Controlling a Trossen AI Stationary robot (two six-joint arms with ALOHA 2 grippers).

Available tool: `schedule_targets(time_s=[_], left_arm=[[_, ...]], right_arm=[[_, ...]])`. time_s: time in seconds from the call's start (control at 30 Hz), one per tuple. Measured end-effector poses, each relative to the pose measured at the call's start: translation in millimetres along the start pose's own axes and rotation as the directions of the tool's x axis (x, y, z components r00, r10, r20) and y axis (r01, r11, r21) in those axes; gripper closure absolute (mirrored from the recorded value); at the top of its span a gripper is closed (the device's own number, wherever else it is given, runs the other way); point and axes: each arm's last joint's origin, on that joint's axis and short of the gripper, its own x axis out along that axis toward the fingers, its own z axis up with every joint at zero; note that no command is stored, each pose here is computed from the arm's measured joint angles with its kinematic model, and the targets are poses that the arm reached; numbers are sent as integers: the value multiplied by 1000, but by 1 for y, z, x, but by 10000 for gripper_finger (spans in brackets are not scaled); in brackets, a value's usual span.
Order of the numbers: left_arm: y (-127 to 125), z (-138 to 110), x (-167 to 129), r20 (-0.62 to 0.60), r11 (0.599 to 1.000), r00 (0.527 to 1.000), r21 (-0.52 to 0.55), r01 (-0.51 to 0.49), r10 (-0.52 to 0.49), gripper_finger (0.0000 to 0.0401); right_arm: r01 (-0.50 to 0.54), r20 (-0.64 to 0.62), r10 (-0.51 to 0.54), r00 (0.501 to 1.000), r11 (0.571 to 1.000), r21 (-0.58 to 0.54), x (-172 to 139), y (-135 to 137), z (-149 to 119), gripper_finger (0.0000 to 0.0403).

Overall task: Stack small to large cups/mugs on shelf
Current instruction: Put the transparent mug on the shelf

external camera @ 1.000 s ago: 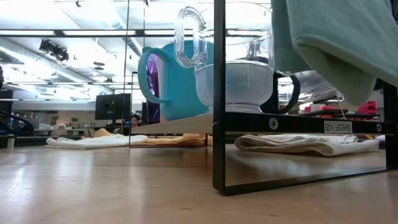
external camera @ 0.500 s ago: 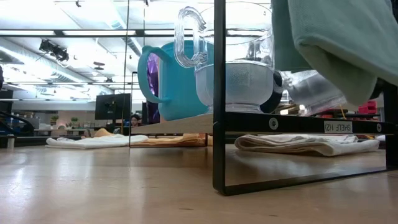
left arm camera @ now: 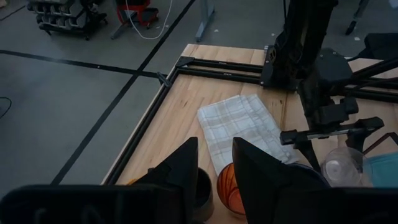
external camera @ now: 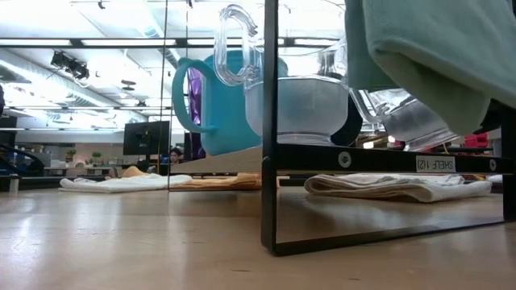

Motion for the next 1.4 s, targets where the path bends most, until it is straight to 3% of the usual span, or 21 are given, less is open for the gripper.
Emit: schedule_targets(time_s=[0.93,1.4], left_arm=[[0,0,0,0,1000,1000,-1,0,0,294],[0,0,0,0,1000,1000,-1,0,0,294]], right_arm=[[-34,-52,37,998,998,46,0,1,-5,42],[-73,-41,74,996,997,24,1,2,-1,50]])
